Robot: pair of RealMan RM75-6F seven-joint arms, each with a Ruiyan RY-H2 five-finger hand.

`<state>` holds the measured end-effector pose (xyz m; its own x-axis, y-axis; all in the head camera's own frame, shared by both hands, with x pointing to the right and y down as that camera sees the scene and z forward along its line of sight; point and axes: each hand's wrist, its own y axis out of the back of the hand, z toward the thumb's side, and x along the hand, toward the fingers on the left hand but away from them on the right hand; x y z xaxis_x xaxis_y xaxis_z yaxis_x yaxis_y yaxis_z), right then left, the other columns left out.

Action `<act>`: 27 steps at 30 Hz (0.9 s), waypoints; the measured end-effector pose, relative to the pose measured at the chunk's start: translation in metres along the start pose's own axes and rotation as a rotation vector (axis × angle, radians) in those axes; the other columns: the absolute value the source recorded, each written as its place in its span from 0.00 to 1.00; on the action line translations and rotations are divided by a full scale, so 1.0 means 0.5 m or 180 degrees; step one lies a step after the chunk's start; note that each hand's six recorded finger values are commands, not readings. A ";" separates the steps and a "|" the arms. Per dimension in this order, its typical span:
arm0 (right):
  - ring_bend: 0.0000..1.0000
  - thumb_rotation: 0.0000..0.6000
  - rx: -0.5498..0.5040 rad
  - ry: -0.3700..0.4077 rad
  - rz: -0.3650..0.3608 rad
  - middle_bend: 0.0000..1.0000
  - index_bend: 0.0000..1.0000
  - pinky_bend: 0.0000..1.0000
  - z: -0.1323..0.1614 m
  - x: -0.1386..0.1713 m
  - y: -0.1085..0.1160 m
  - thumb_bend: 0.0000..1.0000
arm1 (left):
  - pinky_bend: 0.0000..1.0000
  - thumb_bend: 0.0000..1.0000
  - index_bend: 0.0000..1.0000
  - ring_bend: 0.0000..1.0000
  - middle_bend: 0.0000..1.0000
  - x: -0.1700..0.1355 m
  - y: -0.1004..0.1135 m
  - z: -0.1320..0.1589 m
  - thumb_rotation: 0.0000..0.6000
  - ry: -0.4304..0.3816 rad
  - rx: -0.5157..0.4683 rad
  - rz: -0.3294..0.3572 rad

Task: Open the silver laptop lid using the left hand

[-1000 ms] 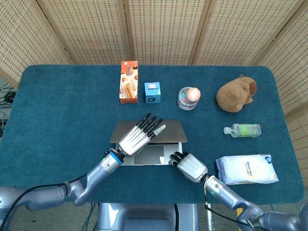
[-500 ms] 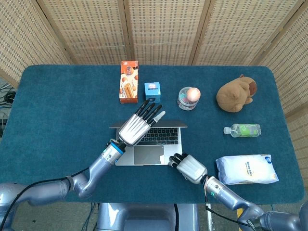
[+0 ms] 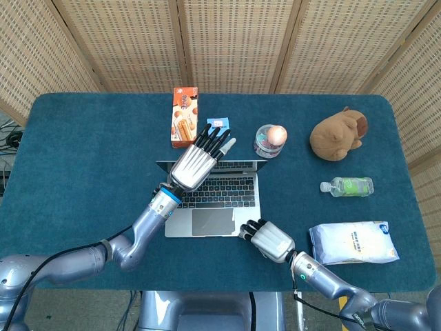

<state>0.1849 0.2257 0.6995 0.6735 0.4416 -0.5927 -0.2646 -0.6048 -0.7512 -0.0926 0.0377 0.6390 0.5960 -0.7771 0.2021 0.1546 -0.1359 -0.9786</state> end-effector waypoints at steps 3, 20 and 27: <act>0.17 1.00 -0.0010 0.0014 0.0002 0.20 0.23 0.28 0.003 -0.003 0.001 1.00 | 0.00 0.51 0.00 0.00 0.00 0.013 -0.001 -0.011 1.00 0.0071 -0.0007 -0.0015; 0.17 1.00 -0.0016 0.0025 0.0001 0.20 0.23 0.28 0.006 -0.006 0.003 1.00 | 0.00 0.51 0.00 0.00 0.00 0.066 -0.004 -0.069 1.00 0.0415 0.0001 -0.0045; 0.17 1.00 -0.0011 0.0008 -0.0021 0.20 0.23 0.28 0.004 -0.003 0.013 1.00 | 0.00 0.51 0.00 0.00 0.00 0.078 -0.016 -0.065 1.00 0.0438 0.0032 -0.0097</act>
<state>0.1808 0.2223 0.6949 0.6771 0.4439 -0.5869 -0.2576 -0.6042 -0.7541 -0.0962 -0.0114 0.6533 0.4773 -0.8498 0.2237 0.1794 -0.1550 -0.9715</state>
